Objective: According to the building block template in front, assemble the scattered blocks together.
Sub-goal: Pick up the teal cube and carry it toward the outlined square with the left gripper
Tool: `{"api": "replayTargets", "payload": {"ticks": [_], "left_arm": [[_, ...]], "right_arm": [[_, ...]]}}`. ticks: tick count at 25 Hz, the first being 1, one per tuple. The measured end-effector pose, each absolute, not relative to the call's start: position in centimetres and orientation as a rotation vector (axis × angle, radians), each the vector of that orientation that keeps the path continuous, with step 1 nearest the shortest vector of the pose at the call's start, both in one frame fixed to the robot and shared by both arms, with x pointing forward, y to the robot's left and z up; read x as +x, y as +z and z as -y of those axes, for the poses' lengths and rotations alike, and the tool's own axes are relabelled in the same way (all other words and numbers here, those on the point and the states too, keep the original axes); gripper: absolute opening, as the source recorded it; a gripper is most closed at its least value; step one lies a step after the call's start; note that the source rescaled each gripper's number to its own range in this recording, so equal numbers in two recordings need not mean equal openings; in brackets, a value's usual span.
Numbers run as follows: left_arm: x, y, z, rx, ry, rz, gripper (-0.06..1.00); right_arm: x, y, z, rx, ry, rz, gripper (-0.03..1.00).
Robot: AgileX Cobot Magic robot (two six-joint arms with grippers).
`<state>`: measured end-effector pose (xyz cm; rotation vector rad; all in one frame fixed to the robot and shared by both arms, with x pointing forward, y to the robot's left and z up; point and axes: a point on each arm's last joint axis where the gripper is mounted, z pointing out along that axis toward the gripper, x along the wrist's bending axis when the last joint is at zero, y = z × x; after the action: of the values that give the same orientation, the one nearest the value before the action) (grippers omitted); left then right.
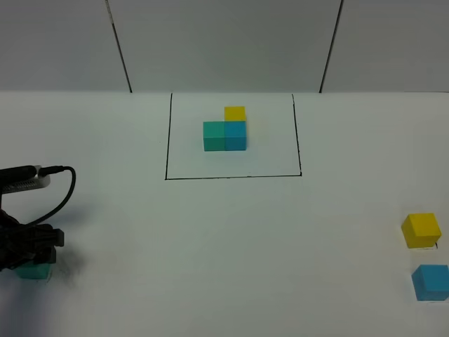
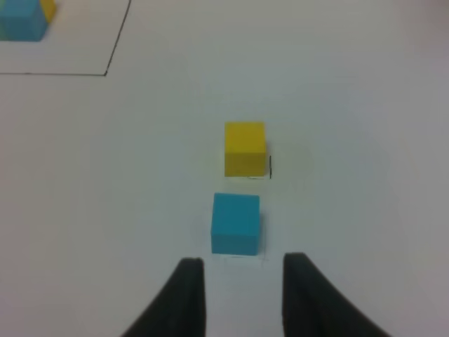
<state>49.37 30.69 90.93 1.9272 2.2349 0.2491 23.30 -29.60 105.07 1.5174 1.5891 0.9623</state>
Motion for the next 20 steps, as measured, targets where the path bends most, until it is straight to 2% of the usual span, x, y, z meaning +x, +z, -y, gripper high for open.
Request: {"api": "replayTargets", "payload": {"ticks": [3, 5, 7, 8, 9, 15, 20], "left_arm": [[49.7, 90.1, -30.7, 1.931, 0.244, -2.237, 0.62], [49.8, 89.6, -30.7, 1.947, 0.244, -2.228, 0.54], [50.0, 89.4, -30.8, 1.991, 0.263, -2.189, 0.29], [50.0, 89.3, -30.8, 2.033, 0.276, -2.154, 0.08], [50.2, 89.4, -30.9, 2.084, 0.291, -2.111, 0.00], [52.6, 91.4, -29.2, 2.313, 0.338, -1.811, 0.00], [54.4, 94.2, -22.7, 2.615, 0.302, -1.179, 0.00]], "right_arm": [[23.3, 105.1, 29.6, 1.517, 0.962, -1.589, 0.04], [23.3, 105.1, 29.6, 1.517, 0.962, -1.589, 0.04], [23.3, 105.1, 29.6, 1.517, 0.962, -1.589, 0.04], [23.3, 105.1, 29.6, 1.517, 0.962, -1.589, 0.04], [23.3, 105.1, 29.6, 1.517, 0.962, -1.589, 0.04], [23.3, 105.1, 29.6, 1.517, 0.962, -1.589, 0.04], [23.3, 105.1, 29.6, 1.517, 0.962, -1.589, 0.04]]}}
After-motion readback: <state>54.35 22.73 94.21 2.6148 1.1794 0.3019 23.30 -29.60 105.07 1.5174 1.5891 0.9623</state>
